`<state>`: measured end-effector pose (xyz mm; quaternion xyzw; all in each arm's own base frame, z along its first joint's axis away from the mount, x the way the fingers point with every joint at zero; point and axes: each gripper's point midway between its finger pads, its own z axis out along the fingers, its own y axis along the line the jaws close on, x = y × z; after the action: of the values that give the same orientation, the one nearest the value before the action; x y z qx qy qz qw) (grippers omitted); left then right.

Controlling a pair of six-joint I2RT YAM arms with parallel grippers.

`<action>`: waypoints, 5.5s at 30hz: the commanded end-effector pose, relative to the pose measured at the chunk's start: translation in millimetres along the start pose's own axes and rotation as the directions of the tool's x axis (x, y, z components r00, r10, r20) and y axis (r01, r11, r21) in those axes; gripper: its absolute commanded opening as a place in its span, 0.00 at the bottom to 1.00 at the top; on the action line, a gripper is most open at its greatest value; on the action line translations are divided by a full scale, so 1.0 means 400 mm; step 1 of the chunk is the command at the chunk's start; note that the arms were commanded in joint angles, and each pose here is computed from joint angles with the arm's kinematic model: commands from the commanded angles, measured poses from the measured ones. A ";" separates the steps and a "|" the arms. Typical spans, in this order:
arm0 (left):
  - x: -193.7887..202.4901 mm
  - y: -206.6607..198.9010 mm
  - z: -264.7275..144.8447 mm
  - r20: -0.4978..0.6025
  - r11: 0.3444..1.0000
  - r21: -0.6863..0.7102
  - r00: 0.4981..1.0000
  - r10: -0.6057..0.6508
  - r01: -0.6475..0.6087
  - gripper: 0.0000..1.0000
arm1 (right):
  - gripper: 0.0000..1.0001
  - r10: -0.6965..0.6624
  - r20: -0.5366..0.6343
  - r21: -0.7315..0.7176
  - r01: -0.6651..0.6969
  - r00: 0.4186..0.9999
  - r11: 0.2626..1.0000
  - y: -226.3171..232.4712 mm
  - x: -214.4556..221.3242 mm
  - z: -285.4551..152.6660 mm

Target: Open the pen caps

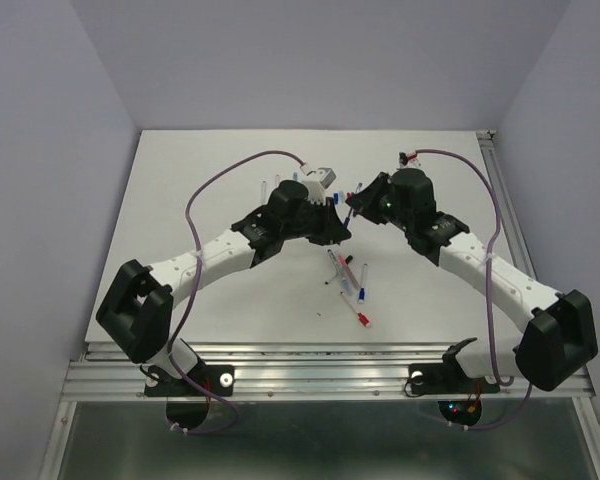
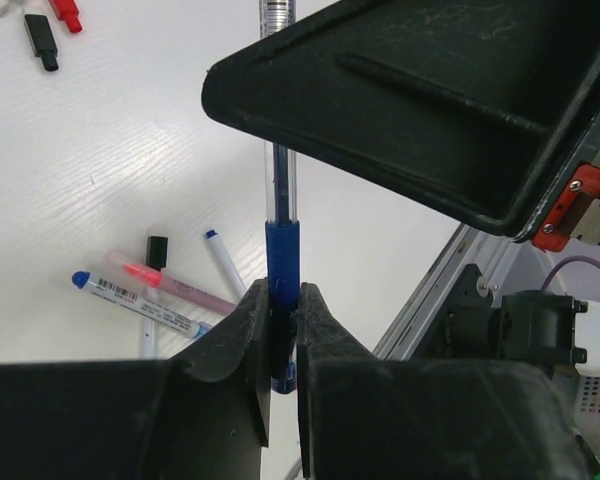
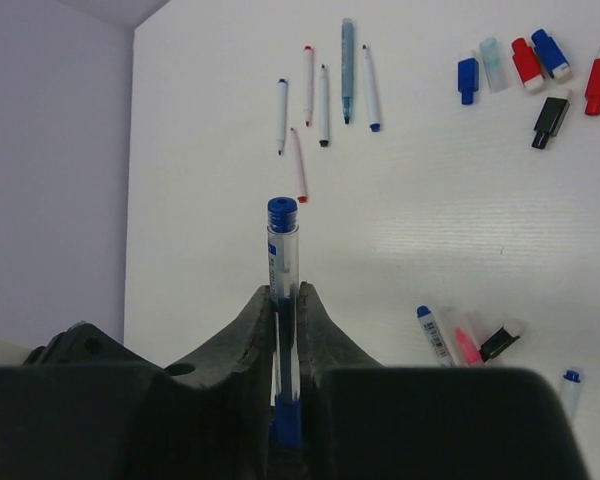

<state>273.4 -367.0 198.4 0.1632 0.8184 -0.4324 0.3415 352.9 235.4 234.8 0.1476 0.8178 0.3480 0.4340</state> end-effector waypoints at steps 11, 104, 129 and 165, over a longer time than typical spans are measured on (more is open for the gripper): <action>0.223 0.000 -0.122 -0.191 0.992 0.079 0.978 -0.078 0.094 0.00 | 0.01 -0.128 0.398 0.301 0.002 0.909 0.953 -0.171 -0.362 0.050; -0.044 0.349 -0.373 0.261 0.783 -0.555 0.952 -0.158 0.282 0.99 | 0.09 -0.266 -0.302 -0.020 0.273 0.915 0.962 0.037 0.218 0.529; -0.036 0.348 -0.372 0.246 0.800 -0.545 0.960 -0.135 0.252 0.99 | 0.37 -0.251 -0.208 0.098 0.275 0.945 0.956 0.042 0.221 0.590; 0.004 0.329 -0.255 0.137 0.875 -0.406 0.965 -0.225 0.262 0.99 | 1.00 -0.455 -0.595 -0.036 0.544 0.663 0.839 -0.231 0.424 -0.133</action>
<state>300.4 -205.5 155.2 -0.0397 0.8975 -0.2812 0.3375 249.6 240.3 108.3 -0.1424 0.9279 0.1957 0.2836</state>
